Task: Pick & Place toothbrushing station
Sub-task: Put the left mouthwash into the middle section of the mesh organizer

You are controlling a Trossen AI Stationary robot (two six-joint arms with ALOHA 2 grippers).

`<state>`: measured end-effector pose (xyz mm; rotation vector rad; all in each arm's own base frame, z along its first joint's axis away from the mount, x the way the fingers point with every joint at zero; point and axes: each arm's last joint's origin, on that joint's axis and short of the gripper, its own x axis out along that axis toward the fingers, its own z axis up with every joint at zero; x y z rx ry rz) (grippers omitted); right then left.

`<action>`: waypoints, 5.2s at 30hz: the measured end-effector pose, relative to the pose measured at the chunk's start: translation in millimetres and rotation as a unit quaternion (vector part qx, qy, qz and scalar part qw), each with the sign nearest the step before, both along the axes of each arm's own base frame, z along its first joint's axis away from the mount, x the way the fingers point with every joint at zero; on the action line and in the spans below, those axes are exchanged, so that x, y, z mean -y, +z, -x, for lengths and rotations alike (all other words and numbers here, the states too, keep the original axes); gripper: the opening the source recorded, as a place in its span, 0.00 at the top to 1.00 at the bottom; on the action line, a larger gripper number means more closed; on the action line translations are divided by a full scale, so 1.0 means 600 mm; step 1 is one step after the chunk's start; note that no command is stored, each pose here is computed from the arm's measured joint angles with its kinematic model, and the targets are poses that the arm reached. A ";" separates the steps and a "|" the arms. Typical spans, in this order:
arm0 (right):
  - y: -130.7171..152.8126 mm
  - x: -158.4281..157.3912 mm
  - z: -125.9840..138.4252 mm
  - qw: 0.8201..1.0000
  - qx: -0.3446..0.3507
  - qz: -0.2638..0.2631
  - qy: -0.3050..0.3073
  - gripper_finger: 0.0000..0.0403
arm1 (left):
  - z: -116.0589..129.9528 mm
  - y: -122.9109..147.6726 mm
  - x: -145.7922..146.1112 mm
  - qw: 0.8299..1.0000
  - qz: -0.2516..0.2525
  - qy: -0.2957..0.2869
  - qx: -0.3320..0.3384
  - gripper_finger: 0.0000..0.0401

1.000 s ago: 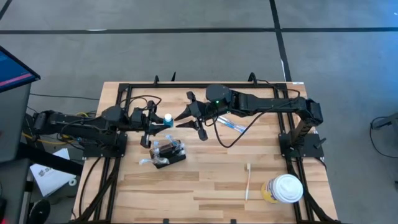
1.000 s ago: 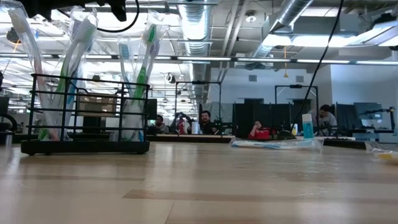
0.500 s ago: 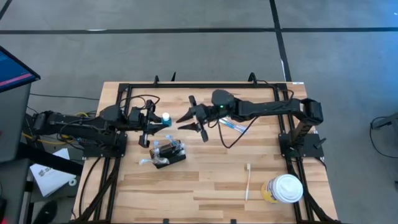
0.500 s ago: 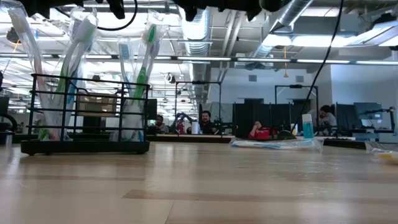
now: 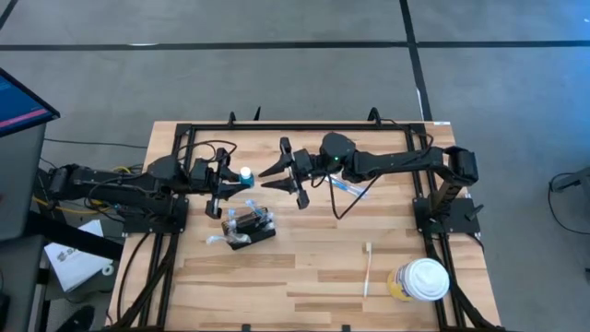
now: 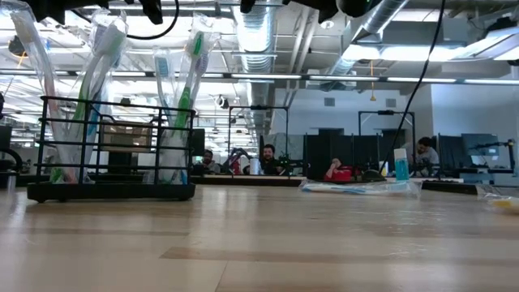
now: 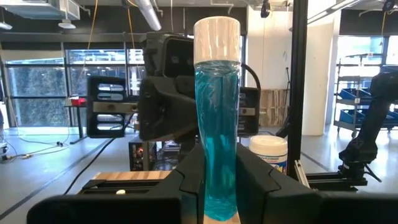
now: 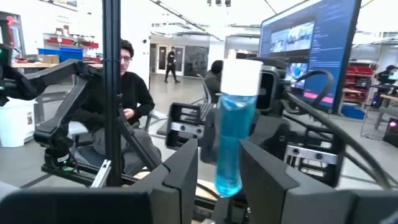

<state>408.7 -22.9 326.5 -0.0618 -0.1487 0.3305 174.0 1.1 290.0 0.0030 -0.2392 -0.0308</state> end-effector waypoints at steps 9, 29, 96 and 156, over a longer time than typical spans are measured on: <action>-0.002 0.001 -0.002 0.999 -0.007 -0.008 -0.039 0.74 | 0.000 0.000 0.000 1.000 0.000 0.000 0.001 0.89; -0.018 -0.006 -0.022 0.996 0.034 -0.036 -0.076 0.74 | 0.001 0.003 -0.002 1.000 -0.009 0.024 0.008 0.89; -0.027 -0.013 -0.024 0.998 0.012 -0.008 -0.068 0.87 | -0.030 -0.013 -0.003 0.998 -0.019 0.053 0.001 0.87; -0.068 -0.025 -0.027 0.994 -0.099 0.007 -0.043 0.91 | -0.141 0.219 -0.034 0.838 0.120 0.023 -0.532 0.72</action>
